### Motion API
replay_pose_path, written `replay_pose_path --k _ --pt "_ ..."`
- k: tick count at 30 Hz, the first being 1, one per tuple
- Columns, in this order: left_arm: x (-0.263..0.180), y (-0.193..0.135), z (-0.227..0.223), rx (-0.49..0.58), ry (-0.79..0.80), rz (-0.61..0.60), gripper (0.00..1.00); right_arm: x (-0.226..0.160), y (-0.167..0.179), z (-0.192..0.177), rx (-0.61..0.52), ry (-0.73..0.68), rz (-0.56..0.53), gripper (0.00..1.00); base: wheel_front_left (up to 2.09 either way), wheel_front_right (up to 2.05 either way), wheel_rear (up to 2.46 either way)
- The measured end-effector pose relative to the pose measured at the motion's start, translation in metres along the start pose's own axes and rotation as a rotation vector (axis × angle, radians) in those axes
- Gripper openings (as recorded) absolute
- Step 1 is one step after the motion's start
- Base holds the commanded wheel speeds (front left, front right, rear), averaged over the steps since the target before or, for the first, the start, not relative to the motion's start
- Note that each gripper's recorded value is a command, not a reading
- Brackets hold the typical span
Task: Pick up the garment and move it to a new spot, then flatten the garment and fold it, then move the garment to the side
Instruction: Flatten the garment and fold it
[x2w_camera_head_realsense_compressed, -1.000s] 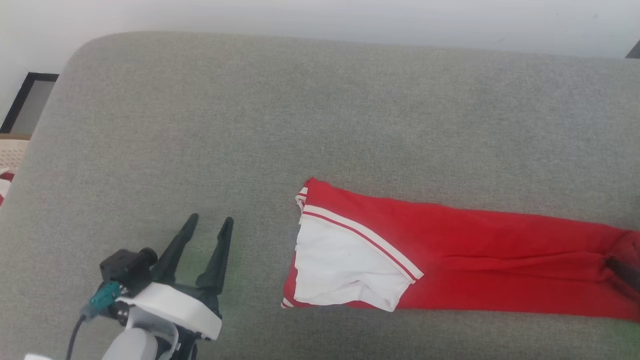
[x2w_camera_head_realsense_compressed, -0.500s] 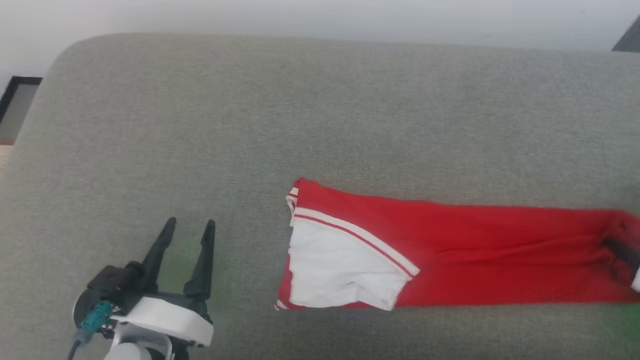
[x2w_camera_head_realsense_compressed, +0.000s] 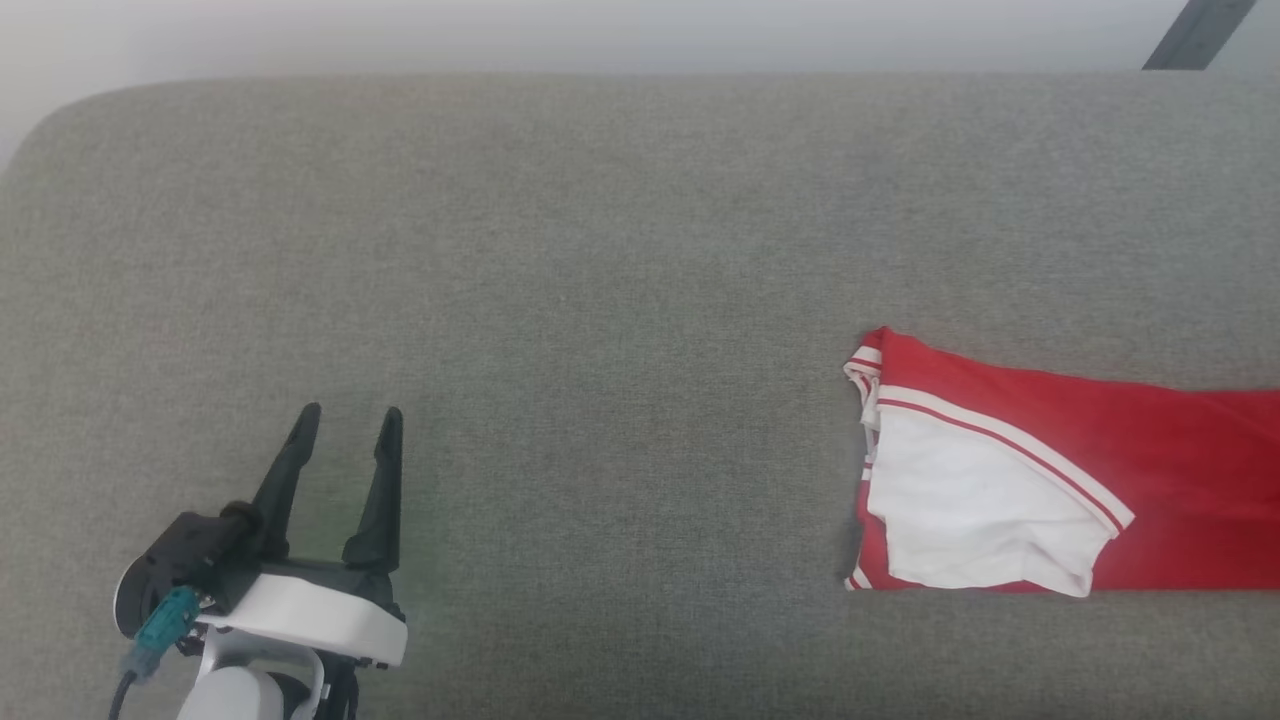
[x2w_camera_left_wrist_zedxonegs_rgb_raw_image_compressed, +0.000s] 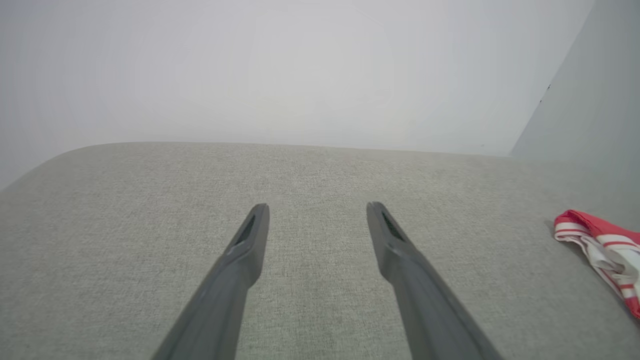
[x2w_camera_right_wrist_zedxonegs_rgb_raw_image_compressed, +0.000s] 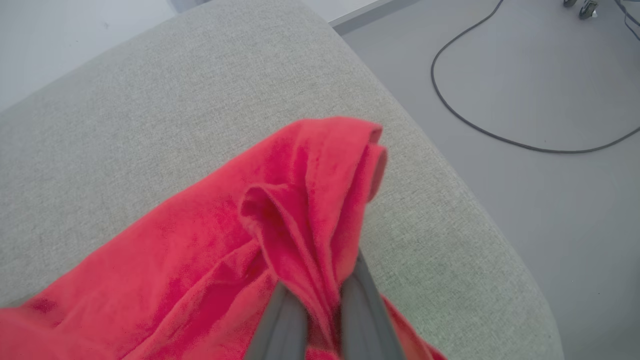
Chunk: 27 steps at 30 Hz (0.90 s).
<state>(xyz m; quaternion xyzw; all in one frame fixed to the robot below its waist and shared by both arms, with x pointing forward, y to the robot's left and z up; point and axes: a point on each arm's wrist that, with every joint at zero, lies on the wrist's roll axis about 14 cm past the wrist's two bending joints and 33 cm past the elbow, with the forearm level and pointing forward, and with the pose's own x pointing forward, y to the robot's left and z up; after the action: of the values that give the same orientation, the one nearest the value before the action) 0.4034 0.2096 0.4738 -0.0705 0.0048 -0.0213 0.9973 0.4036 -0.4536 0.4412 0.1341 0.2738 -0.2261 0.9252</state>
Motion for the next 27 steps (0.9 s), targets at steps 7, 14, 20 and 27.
replay_pose_path --k 7,14,20,27 --pt "-0.005 -0.006 0.005 0.007 -0.012 -0.014 1.0 -0.01 0.033 -0.01 -0.074 0.02 0.103 0.0 0.0 0.0 0.0" --pt "-0.013 -0.01 0.007 -0.005 -0.019 -0.011 1.0 -0.036 0.151 -0.046 -0.262 0.101 0.432 0.0 0.0 0.0 0.0" --pt "-0.018 -0.018 0.002 -0.036 -0.008 -0.011 1.0 -0.074 0.247 -0.089 -0.393 0.198 0.702 0.0 0.0 0.0 0.0" --pt "-0.021 -0.013 0.007 -0.037 -0.023 0.012 1.0 -0.096 0.306 -0.119 -0.498 0.271 0.87 0.0 0.0 0.0 0.0"
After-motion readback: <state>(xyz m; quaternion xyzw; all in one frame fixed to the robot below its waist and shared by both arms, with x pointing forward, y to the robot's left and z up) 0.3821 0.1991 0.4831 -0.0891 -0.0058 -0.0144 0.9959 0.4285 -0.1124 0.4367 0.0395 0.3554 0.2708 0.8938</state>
